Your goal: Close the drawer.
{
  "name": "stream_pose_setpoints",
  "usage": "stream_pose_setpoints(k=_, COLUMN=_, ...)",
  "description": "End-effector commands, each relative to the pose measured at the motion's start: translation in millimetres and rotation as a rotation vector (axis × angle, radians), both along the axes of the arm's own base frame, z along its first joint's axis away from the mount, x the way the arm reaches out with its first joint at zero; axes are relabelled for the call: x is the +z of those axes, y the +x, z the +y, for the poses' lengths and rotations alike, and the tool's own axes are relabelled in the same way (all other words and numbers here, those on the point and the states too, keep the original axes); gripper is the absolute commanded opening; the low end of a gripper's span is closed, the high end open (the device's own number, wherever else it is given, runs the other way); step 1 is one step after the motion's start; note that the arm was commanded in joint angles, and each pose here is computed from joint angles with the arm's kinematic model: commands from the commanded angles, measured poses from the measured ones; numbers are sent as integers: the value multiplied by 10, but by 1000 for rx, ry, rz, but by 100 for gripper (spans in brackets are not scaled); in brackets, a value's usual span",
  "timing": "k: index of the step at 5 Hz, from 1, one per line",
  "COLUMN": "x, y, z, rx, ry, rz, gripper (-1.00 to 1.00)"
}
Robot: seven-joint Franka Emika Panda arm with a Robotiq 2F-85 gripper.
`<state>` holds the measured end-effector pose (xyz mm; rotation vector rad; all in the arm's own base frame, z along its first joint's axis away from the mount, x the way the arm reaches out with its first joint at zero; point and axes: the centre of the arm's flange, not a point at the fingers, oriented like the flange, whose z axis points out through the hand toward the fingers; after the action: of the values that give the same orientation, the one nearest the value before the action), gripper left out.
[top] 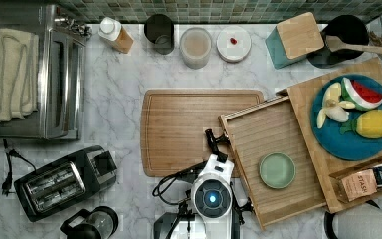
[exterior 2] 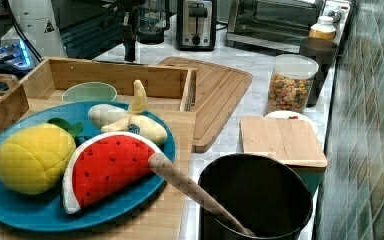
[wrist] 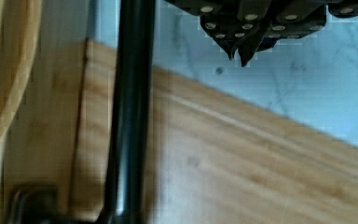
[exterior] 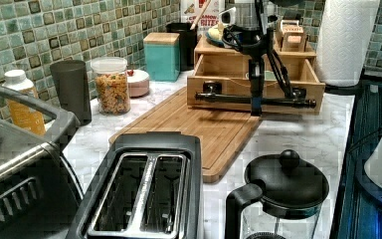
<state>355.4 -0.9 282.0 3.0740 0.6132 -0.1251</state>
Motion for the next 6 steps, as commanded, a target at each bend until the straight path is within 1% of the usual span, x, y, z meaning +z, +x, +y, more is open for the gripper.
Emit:
stream_pose_setpoints(k=1, x=-249, y=172, z=-419, rx=151, ry=34, rz=66, gripper=-100)
stream_pose_setpoints(k=2, x=-346, y=182, z=-465, rx=145, ry=54, rz=80, gripper=-100)
stream_pose_setpoints(k=3, x=-365, y=159, z=-475, rx=130, ry=54, rz=103, gripper=-100)
stream_pose_setpoints(k=4, x=-303, y=184, z=-597, rx=136, ry=18, rz=79, gripper=-100)
stream_pose_setpoints(k=5, x=-122, y=215, z=-876, rx=135, ry=21, rz=58, gripper=-100)
stream_pose_setpoints(k=6, x=45, y=245, z=-1173, rx=152, ry=41, rz=21, gripper=-100)
